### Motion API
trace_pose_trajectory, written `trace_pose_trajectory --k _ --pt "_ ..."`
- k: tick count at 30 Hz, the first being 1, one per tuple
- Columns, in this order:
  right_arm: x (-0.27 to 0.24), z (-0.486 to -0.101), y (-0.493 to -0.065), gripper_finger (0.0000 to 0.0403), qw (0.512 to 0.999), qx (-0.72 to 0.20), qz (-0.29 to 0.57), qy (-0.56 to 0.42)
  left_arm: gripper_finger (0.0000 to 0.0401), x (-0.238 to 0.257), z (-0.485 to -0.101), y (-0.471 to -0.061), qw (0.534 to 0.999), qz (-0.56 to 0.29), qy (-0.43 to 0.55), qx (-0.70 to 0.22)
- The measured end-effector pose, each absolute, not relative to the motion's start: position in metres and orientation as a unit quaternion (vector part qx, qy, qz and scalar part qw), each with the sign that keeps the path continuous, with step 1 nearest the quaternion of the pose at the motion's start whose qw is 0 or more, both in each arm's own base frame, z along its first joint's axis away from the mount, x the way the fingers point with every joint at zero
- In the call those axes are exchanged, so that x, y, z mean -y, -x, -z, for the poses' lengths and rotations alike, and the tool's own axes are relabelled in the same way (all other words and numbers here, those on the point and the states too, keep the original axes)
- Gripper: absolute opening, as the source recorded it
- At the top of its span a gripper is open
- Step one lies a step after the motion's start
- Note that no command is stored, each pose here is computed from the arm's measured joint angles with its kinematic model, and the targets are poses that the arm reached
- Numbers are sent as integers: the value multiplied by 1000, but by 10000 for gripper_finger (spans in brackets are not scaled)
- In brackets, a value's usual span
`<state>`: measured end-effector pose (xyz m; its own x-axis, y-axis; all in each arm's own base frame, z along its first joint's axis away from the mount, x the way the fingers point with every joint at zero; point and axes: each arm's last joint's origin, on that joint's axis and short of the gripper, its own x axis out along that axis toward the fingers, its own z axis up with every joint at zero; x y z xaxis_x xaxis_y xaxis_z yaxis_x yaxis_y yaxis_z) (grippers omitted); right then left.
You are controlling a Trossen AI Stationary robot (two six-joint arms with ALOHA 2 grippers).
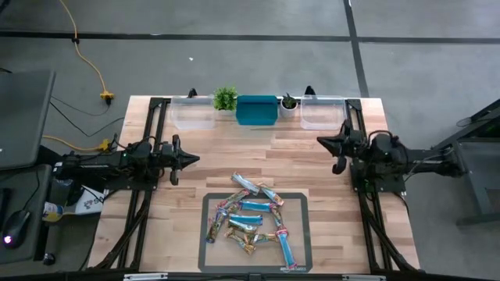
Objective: Pick and place Granola Bars by type
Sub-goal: Put the yellow granola bar into the right transparent bin
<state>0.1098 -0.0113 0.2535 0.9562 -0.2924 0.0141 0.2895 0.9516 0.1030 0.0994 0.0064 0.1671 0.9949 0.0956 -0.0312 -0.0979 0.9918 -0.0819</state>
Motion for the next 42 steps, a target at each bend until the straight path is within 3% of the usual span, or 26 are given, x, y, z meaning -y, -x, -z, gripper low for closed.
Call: trace_pose_trajectory --k 7,13,27,42 --pt "13 -324 -143 0 975 -138 167 -43 1 -6 -167 -99 998 -48 42 -14" --pt "15 -353 -188 0 949 -237 183 -96 1 -6 -167 -99 998 -49 42 -14" --pt "13 -329 -297 6 903 -386 126 -140 1 -6 -167 -99 998 -49 42 -14" --pt "11 -265 -364 182 884 -431 71 -166 1 -6 -167 -99 998 -49 42 -14"
